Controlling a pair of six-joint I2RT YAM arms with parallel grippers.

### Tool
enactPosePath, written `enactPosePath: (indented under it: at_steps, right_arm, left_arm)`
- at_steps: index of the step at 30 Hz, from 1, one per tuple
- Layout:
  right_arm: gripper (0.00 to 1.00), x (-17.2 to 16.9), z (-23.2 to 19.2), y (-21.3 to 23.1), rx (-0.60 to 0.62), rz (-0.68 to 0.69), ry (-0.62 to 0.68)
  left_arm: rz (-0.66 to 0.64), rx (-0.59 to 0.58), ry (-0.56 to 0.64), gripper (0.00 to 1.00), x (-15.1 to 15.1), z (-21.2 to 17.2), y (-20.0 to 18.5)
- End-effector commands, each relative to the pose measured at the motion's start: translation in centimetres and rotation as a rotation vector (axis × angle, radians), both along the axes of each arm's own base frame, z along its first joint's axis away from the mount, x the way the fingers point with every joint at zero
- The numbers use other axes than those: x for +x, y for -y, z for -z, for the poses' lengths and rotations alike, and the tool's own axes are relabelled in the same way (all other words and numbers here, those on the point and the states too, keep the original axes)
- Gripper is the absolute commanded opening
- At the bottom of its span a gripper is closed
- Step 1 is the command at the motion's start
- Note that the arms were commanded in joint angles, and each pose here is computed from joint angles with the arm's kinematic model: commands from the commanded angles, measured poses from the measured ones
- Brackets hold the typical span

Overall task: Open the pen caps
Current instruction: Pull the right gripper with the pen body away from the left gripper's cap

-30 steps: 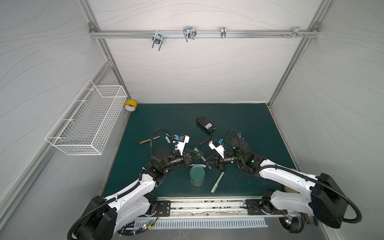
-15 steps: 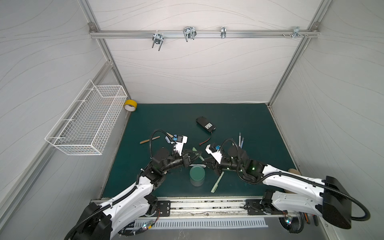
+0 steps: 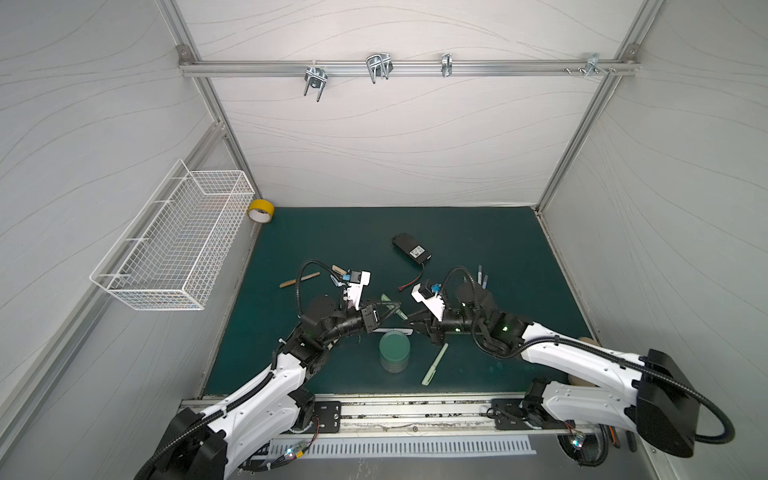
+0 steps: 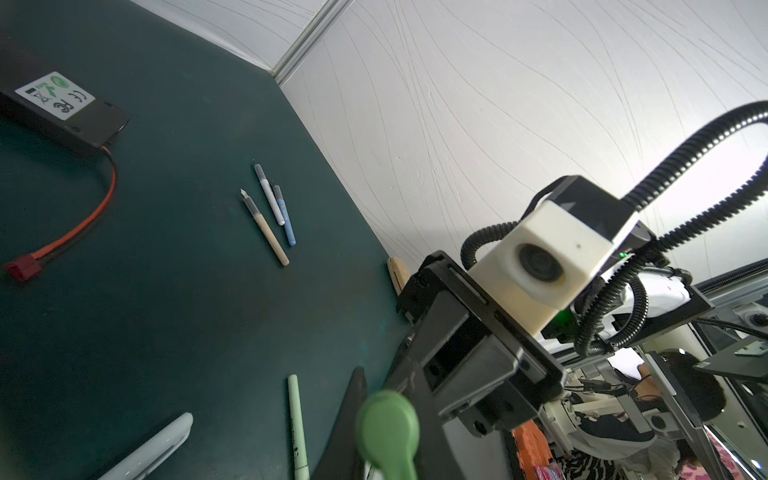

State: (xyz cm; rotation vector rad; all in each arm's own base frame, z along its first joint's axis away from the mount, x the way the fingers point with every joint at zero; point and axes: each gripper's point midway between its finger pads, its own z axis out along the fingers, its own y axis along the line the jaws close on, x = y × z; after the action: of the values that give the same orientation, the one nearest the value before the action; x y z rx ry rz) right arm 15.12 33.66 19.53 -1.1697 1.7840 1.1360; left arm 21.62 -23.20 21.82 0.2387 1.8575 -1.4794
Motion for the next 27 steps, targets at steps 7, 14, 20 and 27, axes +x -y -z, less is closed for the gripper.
enactPosePath:
  at_steps: [7, 14, 20, 27]
  right_arm:
    - [0.00, -0.1, 2.7, 2.7, -0.179, 0.092, 0.047]
    - [0.00, 1.2, 2.5, 3.4, -0.272, 0.236, 0.253]
    - [0.00, -0.2, 2.6, 2.7, -0.210, 0.126, 0.155]
    - [0.00, -1.3, 1.8, 3.1, -0.072, -0.022, -0.050]
  left_arm:
    - [-0.276, -0.053, 0.047, 0.00, 3.6, -1.5, -4.7]
    - [-0.329, -0.039, 0.032, 0.00, 4.1, -1.0, -5.8]
    - [-0.357, -0.039, 0.028, 0.00, 4.4, -0.8, -6.4]
    - [-0.377, -0.041, 0.028, 0.00, 4.5, -0.7, -7.0]
